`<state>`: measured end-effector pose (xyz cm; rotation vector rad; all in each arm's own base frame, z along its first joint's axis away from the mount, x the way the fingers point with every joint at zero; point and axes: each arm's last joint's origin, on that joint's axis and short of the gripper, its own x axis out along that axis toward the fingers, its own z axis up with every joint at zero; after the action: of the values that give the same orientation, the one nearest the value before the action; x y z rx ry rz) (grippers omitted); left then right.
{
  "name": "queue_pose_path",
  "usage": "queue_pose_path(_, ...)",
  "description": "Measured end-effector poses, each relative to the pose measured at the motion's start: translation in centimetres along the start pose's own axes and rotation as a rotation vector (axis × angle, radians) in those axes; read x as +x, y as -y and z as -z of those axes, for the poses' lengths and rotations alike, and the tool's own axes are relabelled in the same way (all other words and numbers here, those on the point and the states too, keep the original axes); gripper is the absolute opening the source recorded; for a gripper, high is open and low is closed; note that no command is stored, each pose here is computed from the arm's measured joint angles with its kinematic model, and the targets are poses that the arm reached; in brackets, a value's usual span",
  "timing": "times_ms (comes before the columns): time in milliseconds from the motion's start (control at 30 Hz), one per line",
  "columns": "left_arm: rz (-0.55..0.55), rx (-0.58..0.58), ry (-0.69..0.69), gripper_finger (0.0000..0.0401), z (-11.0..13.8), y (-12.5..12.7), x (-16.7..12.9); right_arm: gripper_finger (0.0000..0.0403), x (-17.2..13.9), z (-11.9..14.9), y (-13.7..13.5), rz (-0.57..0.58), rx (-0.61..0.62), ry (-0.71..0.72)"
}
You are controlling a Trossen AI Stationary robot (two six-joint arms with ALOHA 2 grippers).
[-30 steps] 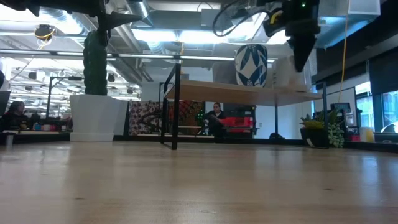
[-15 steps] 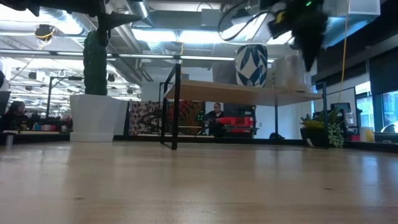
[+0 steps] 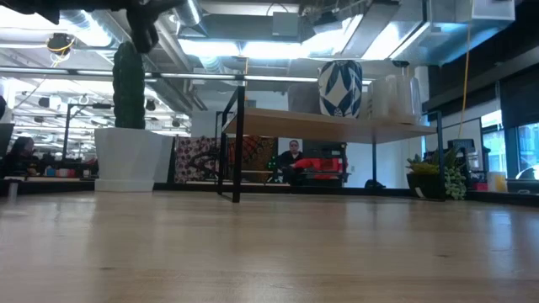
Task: Place coffee mugs
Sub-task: Put the pink mug on the shelf
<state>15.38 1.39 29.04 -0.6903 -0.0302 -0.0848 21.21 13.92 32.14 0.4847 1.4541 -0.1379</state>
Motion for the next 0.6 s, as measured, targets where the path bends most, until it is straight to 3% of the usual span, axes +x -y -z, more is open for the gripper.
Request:
queue_pose_path(133,0.035,0.001,-0.03,0.017,0.3,0.3,0.0,0.0178,0.7,3.2,-3.3,-0.086,0.136,0.021)
queue_pose_path(333,0.016,0.001,-0.015,0.017,0.2,0.2,0.1,0.0183,3.9,7.2,-5.9,0.033,0.197,-0.053)
queue_pose_path(600,0.015,0.002,-0.016,0.017,0.2,0.2,0.1,0.0183,6.9,7.6,-7.2,0.109,0.183,-0.113)
